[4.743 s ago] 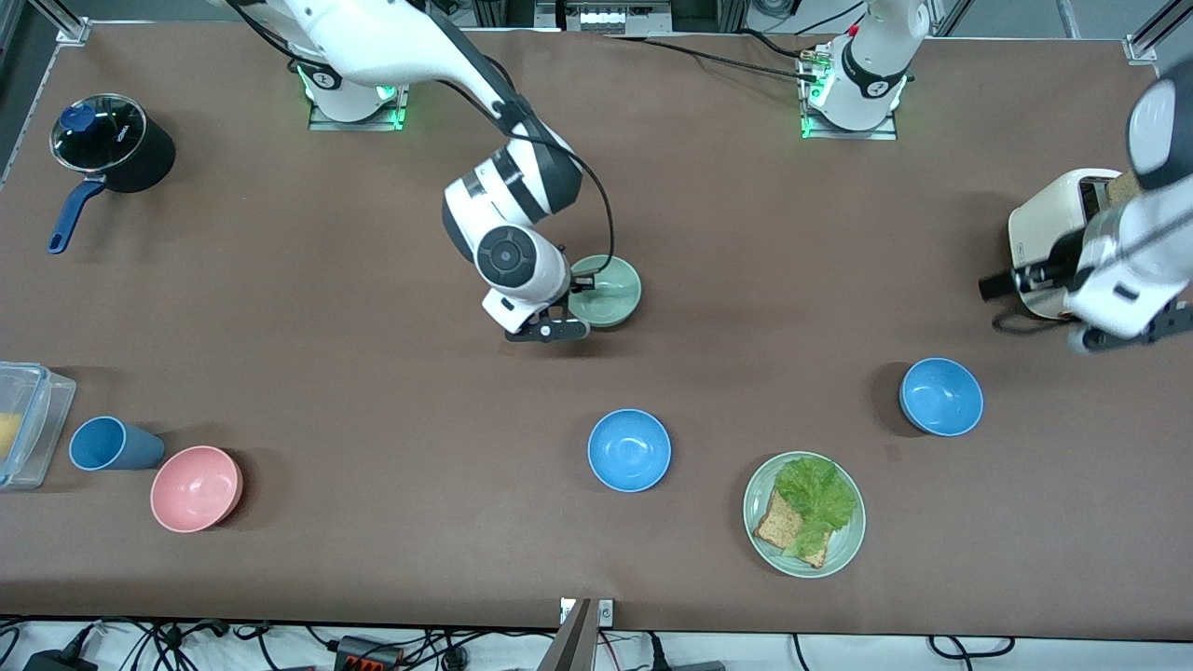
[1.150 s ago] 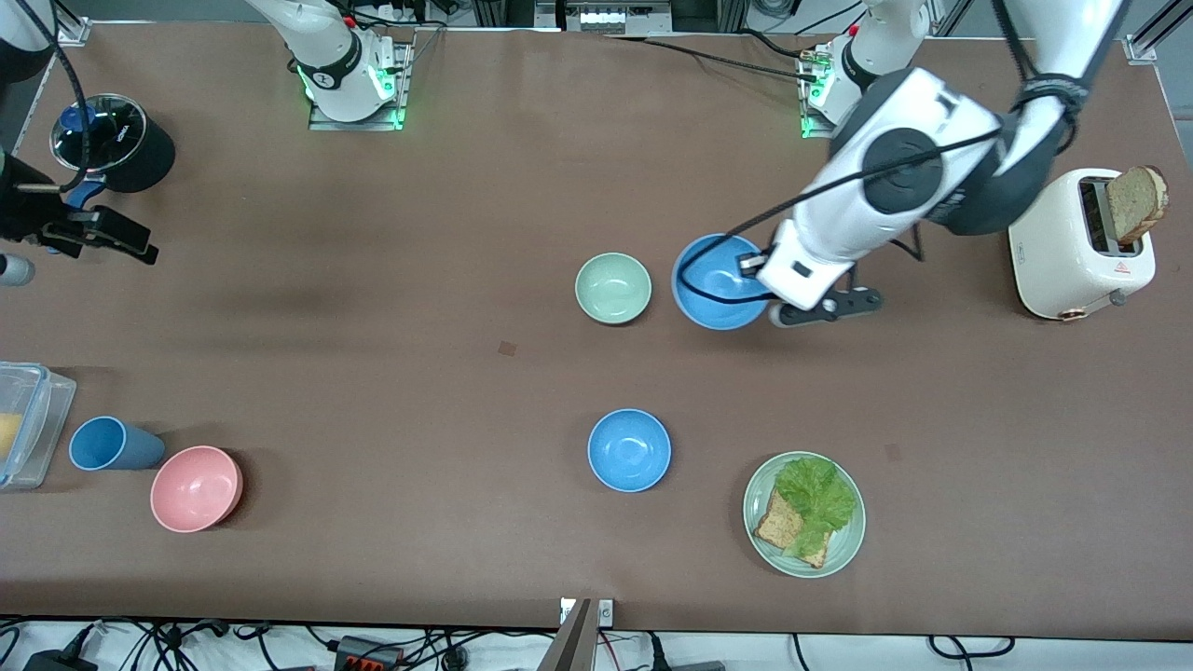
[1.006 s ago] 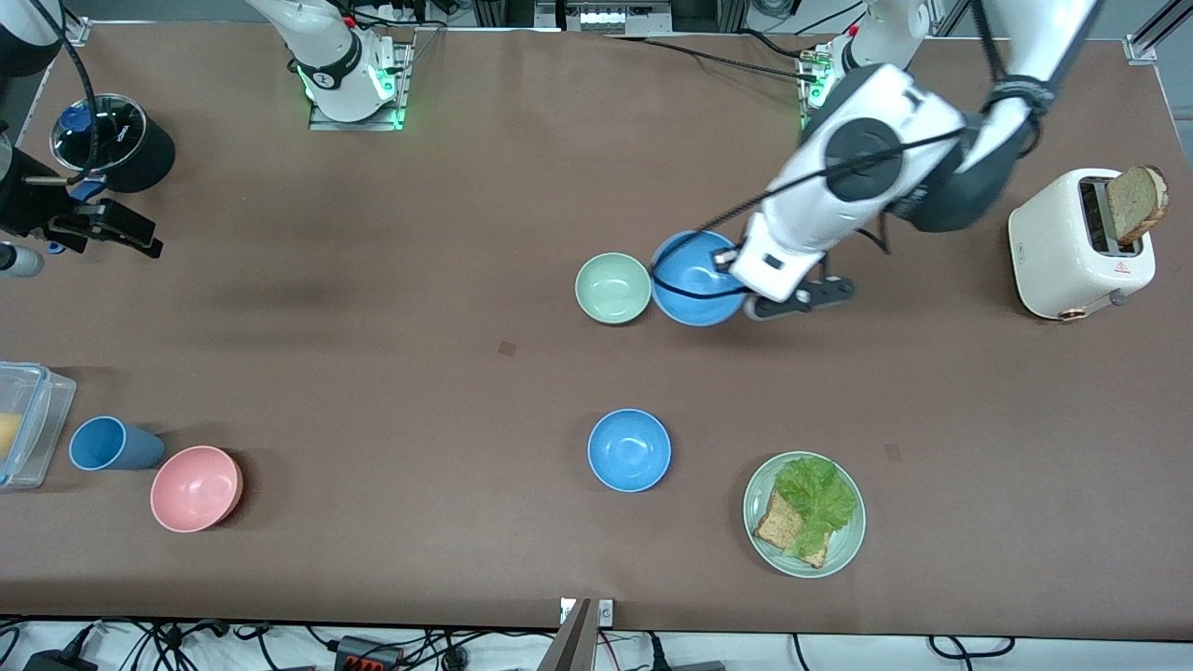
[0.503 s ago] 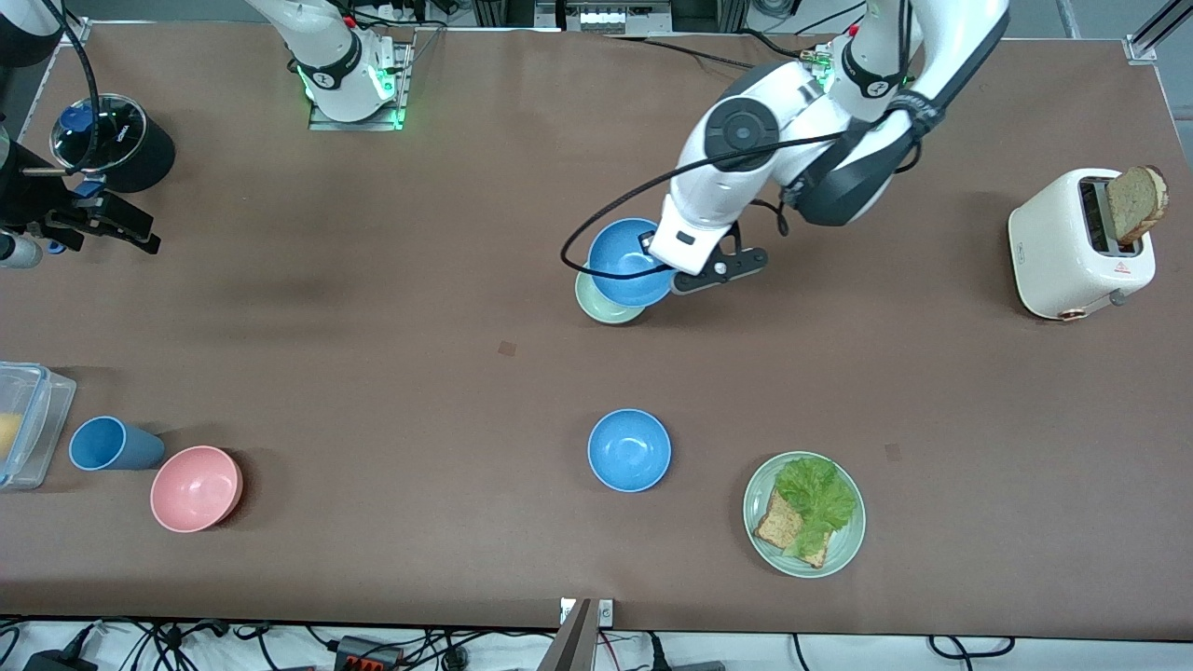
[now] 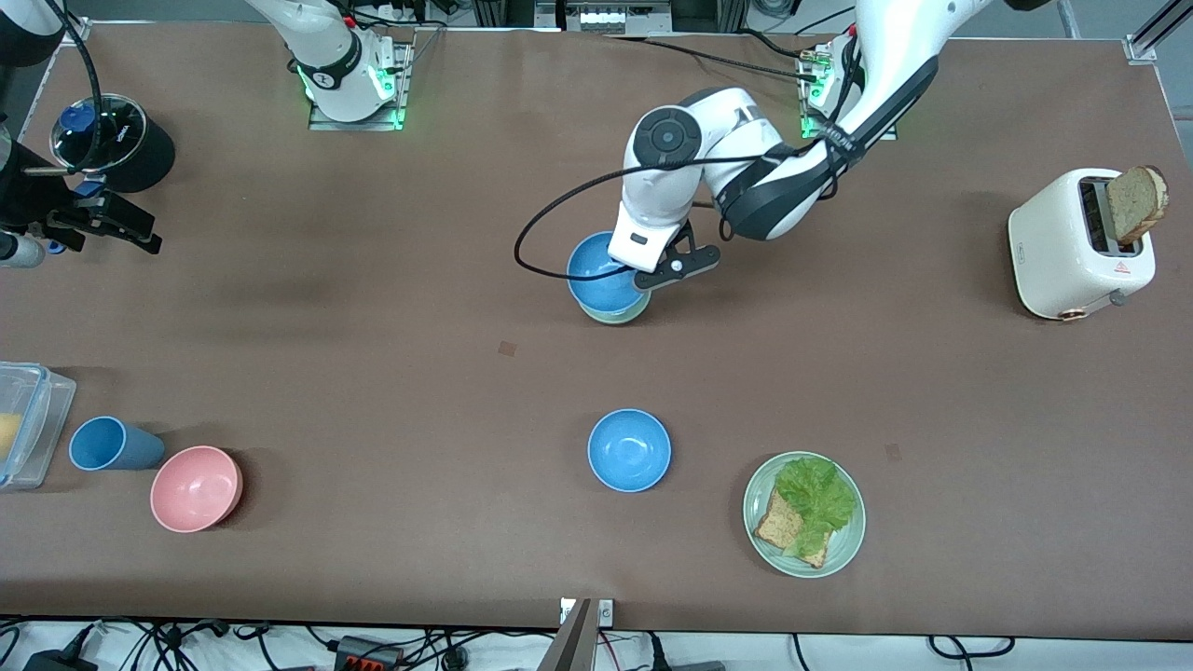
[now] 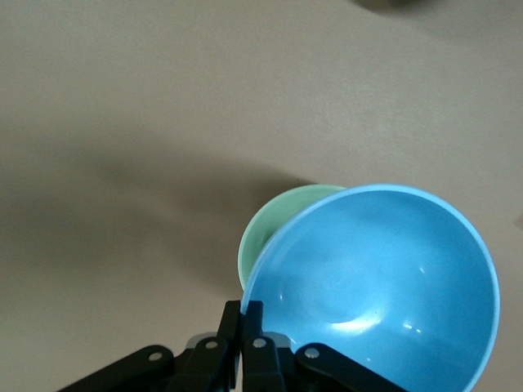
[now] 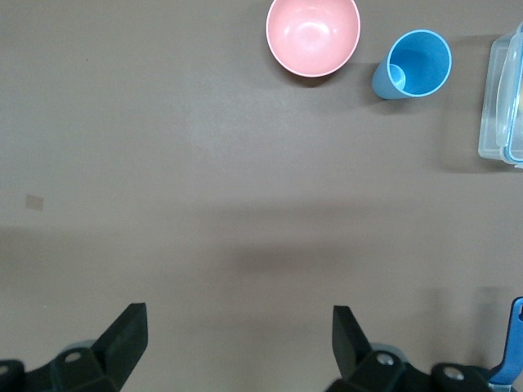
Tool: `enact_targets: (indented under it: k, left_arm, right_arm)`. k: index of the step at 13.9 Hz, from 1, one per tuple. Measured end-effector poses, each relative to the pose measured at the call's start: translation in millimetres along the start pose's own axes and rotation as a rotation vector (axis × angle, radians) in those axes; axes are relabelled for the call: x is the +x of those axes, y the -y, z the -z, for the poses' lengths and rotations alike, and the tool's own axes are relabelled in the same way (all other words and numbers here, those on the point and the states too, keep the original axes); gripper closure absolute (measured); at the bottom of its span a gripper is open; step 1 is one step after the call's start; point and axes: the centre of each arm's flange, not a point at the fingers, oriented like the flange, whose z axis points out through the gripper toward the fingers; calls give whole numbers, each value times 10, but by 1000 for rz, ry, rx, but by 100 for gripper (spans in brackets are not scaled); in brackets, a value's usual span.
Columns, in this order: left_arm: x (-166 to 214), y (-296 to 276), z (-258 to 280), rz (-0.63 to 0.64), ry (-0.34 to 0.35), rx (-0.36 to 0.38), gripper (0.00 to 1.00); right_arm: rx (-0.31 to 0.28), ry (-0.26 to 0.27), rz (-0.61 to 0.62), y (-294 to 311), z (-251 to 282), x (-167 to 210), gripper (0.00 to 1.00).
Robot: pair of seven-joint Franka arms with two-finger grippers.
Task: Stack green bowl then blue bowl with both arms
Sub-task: 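Lower the blue bowl into the green bowl and open the left gripper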
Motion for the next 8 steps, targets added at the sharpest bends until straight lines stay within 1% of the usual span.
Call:
enact_targets:
  k: [4,8]
  left_arm:
    - [37,16,-164,-10,2,20,96]
    - [-46,36,-299,-19,3,45,96]
  right_arm:
    - [0,0,2,8,-1,0,0]
    - [0,-4,3,15,3,4,0]
